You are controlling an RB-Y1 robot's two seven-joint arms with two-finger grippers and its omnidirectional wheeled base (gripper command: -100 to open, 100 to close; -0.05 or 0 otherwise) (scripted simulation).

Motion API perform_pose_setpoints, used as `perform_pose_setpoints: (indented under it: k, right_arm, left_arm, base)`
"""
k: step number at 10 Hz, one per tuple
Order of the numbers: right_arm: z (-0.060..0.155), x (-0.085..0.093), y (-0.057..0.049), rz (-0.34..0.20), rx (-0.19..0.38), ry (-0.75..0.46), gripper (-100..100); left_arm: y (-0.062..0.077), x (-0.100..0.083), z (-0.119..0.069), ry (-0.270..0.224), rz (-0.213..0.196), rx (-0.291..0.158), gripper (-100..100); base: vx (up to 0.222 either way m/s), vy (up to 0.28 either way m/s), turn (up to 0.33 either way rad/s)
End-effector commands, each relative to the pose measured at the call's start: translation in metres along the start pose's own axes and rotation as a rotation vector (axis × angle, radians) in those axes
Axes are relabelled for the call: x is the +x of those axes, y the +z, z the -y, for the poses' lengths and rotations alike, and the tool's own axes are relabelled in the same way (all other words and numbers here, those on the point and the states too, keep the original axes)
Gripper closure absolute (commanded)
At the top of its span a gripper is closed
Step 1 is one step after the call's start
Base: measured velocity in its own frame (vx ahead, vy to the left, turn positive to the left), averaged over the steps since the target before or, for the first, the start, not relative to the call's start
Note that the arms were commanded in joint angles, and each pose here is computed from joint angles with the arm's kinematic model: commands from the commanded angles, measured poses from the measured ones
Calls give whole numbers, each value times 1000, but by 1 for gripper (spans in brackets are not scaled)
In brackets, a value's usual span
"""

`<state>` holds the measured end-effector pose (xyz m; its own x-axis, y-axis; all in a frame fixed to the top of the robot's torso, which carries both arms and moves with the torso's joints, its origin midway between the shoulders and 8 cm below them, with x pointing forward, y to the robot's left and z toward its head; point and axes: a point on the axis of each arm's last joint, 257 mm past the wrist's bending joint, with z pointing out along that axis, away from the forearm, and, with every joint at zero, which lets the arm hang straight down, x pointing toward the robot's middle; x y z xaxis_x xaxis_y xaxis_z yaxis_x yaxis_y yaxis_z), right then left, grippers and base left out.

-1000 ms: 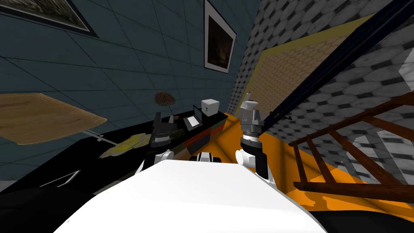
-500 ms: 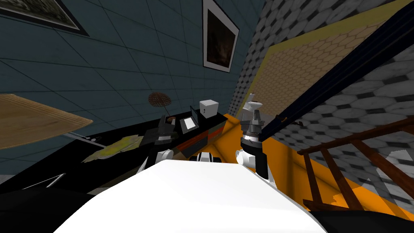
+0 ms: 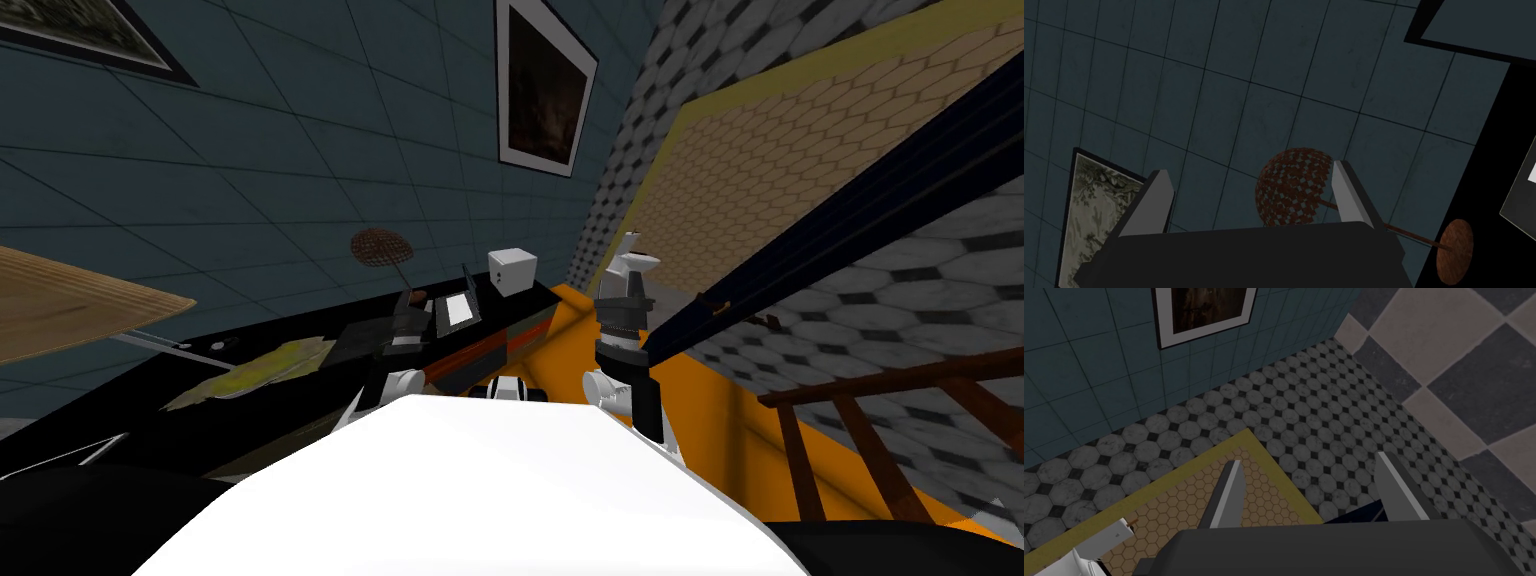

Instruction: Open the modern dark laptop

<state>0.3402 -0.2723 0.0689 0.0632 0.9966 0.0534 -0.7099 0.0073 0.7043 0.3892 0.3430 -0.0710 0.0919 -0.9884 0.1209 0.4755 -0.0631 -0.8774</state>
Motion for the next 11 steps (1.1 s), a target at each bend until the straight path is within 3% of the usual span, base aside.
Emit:
perform_pose_setpoints:
  k: [1,3,11]
  right_arm:
    - [0,0,0,0,0,0,0]
    - [0,0,0,0,0,0,0]
    - [0,0,0,0,0,0,0]
  left_arm:
    - [-1,-14,-21,-25,29,-49,-100]
    - [-4,-31,-43,-61,70,-103,-100]
    - [-22,-79,-109,-205,224,-251,-100]
  base:
    - [93,-116,57]
    - [91,-149,103]
    - [104,-165,86]
